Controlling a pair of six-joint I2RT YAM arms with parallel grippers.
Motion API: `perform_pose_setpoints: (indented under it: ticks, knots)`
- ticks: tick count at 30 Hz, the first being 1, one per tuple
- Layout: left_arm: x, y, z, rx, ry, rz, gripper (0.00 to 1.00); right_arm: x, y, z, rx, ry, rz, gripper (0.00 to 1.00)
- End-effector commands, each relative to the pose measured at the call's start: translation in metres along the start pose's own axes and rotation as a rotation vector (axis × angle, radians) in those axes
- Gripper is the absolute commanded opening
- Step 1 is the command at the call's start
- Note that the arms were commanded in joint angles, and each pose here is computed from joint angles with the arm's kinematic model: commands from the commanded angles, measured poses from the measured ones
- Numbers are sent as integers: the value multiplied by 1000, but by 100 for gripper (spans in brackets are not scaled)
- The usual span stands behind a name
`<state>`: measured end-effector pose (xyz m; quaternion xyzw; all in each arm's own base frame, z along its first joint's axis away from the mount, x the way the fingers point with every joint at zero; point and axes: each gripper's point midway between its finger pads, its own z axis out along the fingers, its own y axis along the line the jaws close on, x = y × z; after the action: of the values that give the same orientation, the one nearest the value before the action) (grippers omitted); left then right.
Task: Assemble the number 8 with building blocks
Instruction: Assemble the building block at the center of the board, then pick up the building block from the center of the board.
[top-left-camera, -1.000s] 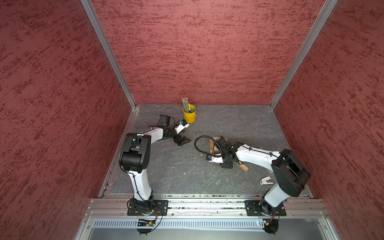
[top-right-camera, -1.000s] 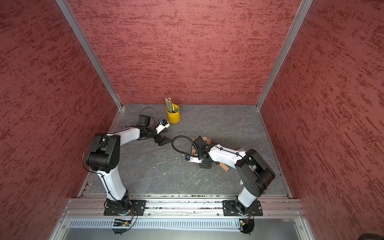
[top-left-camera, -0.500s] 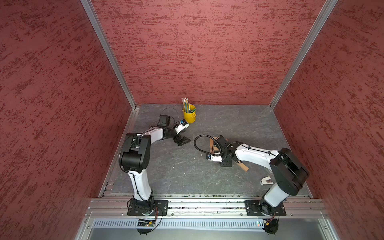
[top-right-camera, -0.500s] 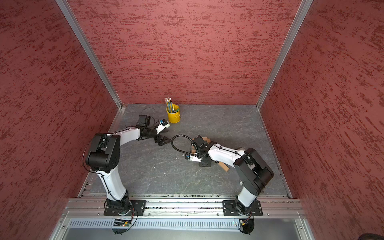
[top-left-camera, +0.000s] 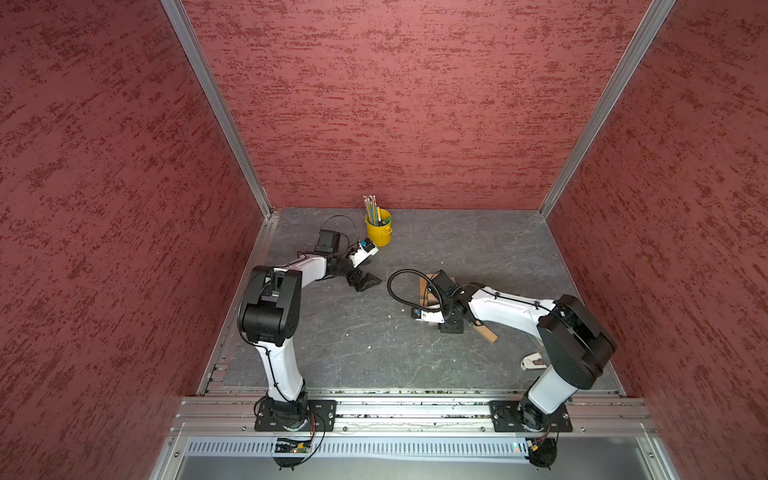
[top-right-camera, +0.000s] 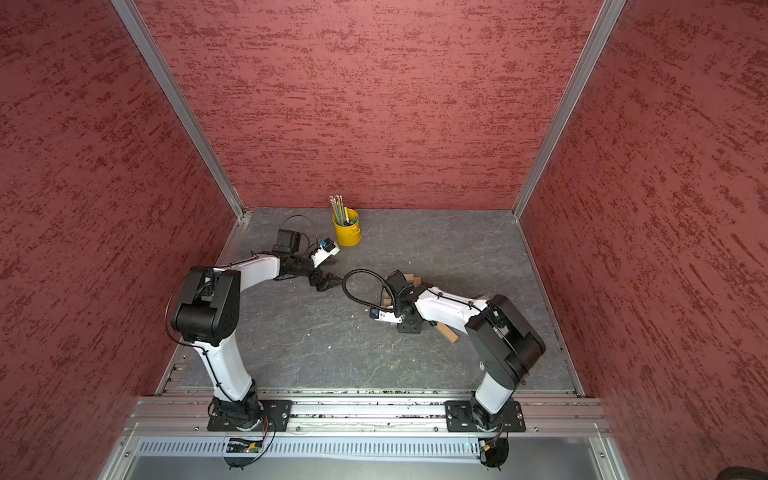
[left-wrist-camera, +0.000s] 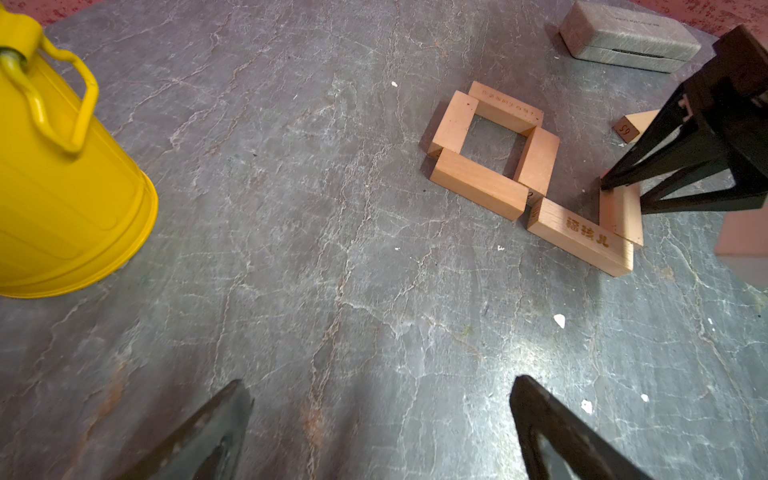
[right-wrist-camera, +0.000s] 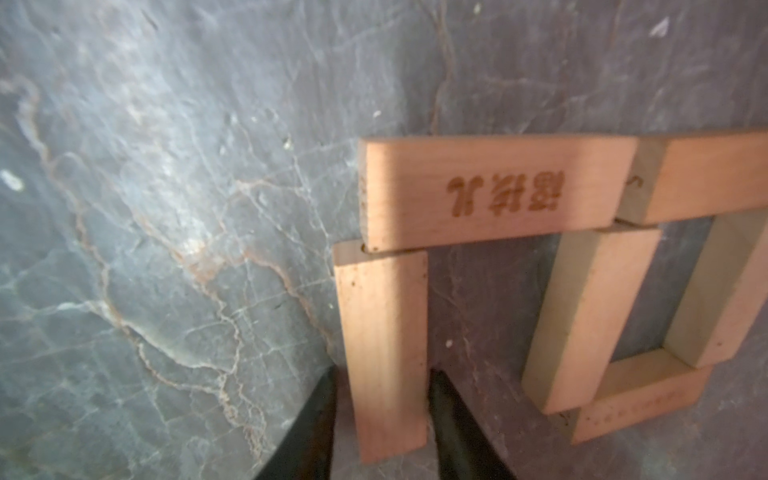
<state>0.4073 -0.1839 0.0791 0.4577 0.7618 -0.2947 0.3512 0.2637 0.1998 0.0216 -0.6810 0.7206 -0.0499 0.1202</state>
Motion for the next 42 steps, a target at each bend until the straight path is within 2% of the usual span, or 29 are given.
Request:
perform_pose_setpoints:
  ticks: [1,6,9,10,11,15,17,19,21,23,26,28,30,31,33,36,39,42]
  knots:
    - [-10,-1,-5,9,-31,13,99,-6,-8,-1,20,-19,-35,51]
    - [-11,-1,-5,9,-30,13,99,-4,-14,-2,55,-12,-12,60]
    - [-10,-2,-5,11,-27,12,99,-3,-21,-5,90,-8,21,77]
    - [-10,-1,-5,9,-27,12,99,-5,-26,-10,106,-21,50,97]
    - [-10,-1,-4,9,-25,14,100,-6,-31,-15,121,-39,86,99]
    - [-10,-1,-3,8,-20,13,99,-11,-64,-64,291,-143,257,99]
    - [-9,-2,-2,7,-15,17,99,-10,-85,-106,428,-233,396,99]
    - [-9,-2,-2,7,-15,18,99,-3,-101,-148,548,-332,593,99]
    - [-9,-2,-2,6,-16,19,99,12,-106,-178,626,-376,749,99]
    - [-9,-2,-3,6,-18,21,99,27,-101,-193,640,-373,844,99]
    - [-9,-2,-3,5,-17,19,100,41,-71,-167,474,-244,854,99]
    - [-9,-3,-2,5,-14,21,99,54,-44,-136,351,-97,824,90]
    - [-8,-3,-1,4,-10,23,99,69,-23,-115,286,22,778,80]
    - [-8,-3,0,3,-8,22,99,78,-12,-107,265,70,751,80]
    - [-8,-4,0,3,-9,25,100,89,7,-99,198,96,720,80]
    - [-8,-4,0,3,-9,26,99,104,28,-96,83,73,741,80]
    - [-8,-4,-1,1,-10,28,99,125,36,-93,6,103,782,79]
    - [-9,-3,-1,0,-11,26,99,126,37,-85,-77,89,806,77]
